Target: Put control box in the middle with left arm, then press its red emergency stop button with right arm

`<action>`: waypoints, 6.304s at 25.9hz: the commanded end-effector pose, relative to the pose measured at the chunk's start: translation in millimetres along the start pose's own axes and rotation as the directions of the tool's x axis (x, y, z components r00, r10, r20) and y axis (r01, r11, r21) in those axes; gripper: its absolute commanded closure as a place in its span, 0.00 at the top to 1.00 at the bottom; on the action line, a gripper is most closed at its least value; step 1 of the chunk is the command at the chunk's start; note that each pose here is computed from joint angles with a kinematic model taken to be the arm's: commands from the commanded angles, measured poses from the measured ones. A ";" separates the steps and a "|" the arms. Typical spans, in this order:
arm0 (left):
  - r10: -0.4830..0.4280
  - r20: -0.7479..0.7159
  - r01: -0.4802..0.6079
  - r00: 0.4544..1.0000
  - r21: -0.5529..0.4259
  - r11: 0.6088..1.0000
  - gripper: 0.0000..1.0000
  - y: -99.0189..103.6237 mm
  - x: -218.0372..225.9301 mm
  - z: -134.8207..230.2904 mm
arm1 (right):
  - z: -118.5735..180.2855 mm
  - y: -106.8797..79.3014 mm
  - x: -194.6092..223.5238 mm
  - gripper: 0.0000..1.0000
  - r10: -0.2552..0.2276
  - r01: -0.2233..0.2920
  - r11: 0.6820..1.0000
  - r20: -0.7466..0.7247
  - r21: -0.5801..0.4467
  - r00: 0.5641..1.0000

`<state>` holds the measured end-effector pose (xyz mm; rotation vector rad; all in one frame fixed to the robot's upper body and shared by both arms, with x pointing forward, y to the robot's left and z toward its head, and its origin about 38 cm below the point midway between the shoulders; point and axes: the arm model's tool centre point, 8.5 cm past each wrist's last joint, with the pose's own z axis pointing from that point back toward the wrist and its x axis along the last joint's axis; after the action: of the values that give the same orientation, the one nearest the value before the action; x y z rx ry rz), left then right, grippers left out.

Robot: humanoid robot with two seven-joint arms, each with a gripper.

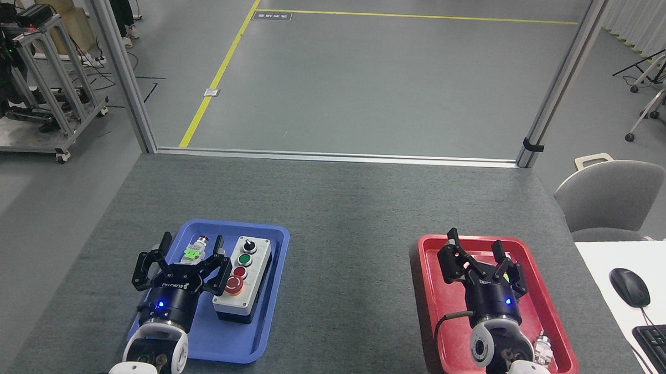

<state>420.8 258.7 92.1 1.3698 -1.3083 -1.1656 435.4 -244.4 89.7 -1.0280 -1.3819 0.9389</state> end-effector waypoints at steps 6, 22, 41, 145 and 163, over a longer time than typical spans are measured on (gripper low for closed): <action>0.003 -0.004 -0.003 1.000 0.022 1.000 0.99 -2.0 -0.6 17.9 | -0.6 -0.6 0.0 1.00 -0.001 0.001 1.000 -0.003 -0.001 1.000; -0.086 0.154 0.108 0.984 -0.143 0.984 0.99 -73.0 42.9 80.9 | -0.5 -0.3 -0.7 1.00 -0.001 0.001 1.000 -0.005 0.000 1.000; -0.089 0.098 0.113 0.991 -0.281 0.953 0.99 -101.9 42.9 37.2 | -1.0 -2.0 -1.7 1.00 0.002 -0.002 1.000 -0.005 -0.004 1.000; 0.176 0.052 -0.176 0.983 -0.017 0.984 0.99 13.9 7.4 8.2 | 30.4 118.3 114.9 0.00 0.251 -0.431 0.878 0.564 0.210 0.787; 0.176 0.036 -0.176 0.984 -0.019 0.984 0.99 13.5 6.5 5.3 | 32.5 126.1 127.3 0.00 0.217 -0.400 0.891 0.576 0.212 0.788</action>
<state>413.5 251.2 102.8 1.1967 -1.4070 -1.0822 405.5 -85.3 -6.9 -0.7526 -1.4275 1.7800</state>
